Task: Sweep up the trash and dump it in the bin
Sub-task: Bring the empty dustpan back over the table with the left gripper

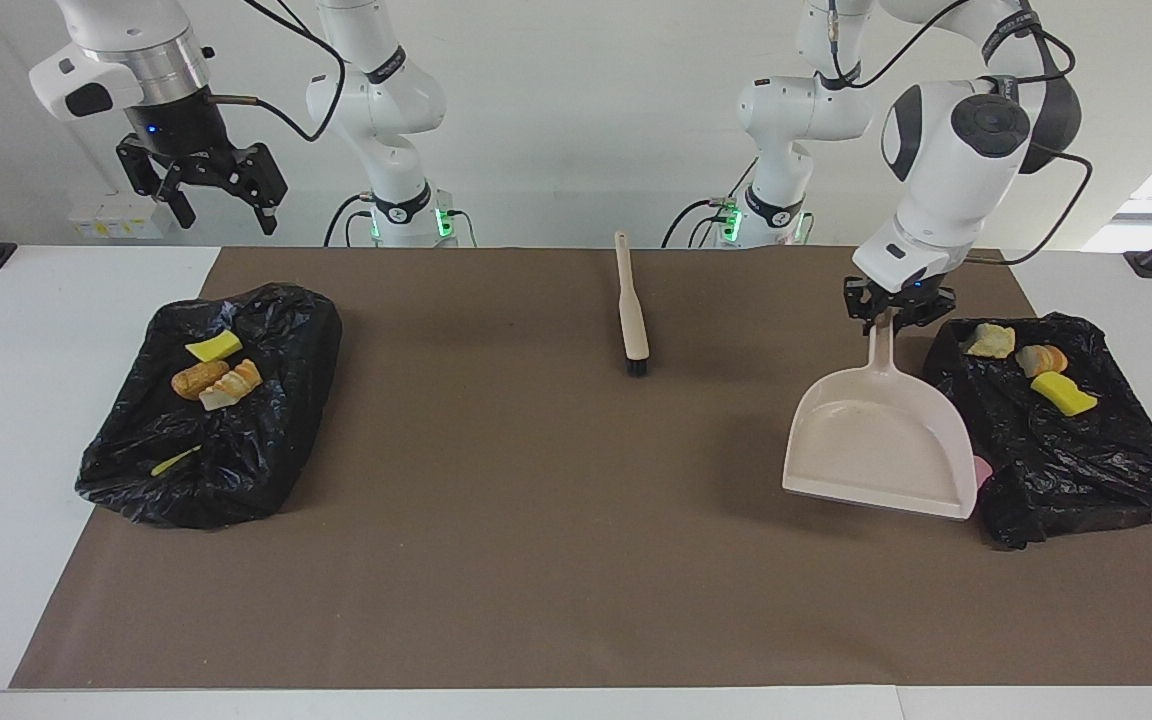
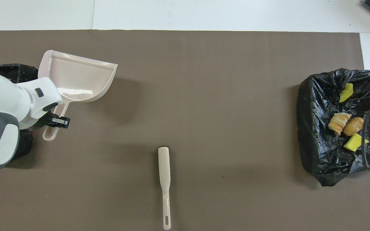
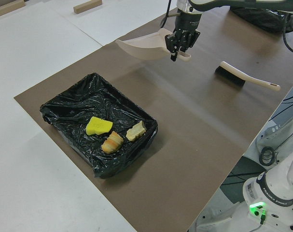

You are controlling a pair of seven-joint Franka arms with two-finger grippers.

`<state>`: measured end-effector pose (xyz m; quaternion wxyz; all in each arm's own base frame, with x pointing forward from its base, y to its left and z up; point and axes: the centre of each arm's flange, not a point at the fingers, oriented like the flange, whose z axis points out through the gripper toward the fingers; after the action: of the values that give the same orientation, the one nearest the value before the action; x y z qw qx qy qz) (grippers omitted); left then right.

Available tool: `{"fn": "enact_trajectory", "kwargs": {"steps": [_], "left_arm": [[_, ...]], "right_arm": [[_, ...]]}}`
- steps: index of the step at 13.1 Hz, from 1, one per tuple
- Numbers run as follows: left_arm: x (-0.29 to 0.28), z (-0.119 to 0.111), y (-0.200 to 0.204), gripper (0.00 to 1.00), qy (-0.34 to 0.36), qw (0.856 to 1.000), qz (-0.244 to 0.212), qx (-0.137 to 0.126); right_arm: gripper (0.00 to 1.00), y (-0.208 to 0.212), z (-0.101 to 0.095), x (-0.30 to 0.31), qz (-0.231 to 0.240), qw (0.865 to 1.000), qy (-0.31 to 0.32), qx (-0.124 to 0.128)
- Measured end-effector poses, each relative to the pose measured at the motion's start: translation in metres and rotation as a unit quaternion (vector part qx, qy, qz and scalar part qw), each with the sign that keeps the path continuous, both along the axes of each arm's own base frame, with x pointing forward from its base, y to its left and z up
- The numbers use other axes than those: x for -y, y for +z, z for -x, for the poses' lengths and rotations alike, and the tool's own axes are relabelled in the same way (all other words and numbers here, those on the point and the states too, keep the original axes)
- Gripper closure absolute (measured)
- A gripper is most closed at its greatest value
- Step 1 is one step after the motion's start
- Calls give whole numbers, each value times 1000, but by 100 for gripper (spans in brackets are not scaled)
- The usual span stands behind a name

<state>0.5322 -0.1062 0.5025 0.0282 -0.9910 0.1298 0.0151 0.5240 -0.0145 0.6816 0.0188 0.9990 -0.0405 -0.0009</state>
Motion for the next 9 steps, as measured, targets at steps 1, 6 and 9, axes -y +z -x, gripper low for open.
{"fn": "enact_trajectory", "kwargs": {"steps": [1,6,9], "left_arm": [[21,-2,3,68,11,1000,13,3],[143,-16,-24,68,64,997,31,-6],[206,-33,-76,68,79,996,38,7]], "right_arm": [[0,0,5,-4,0,1000,4,-11],[0,1,12,-6,-1,1000,6,-16],[0,0,12,-1,-1,1000,2,-16]]}}
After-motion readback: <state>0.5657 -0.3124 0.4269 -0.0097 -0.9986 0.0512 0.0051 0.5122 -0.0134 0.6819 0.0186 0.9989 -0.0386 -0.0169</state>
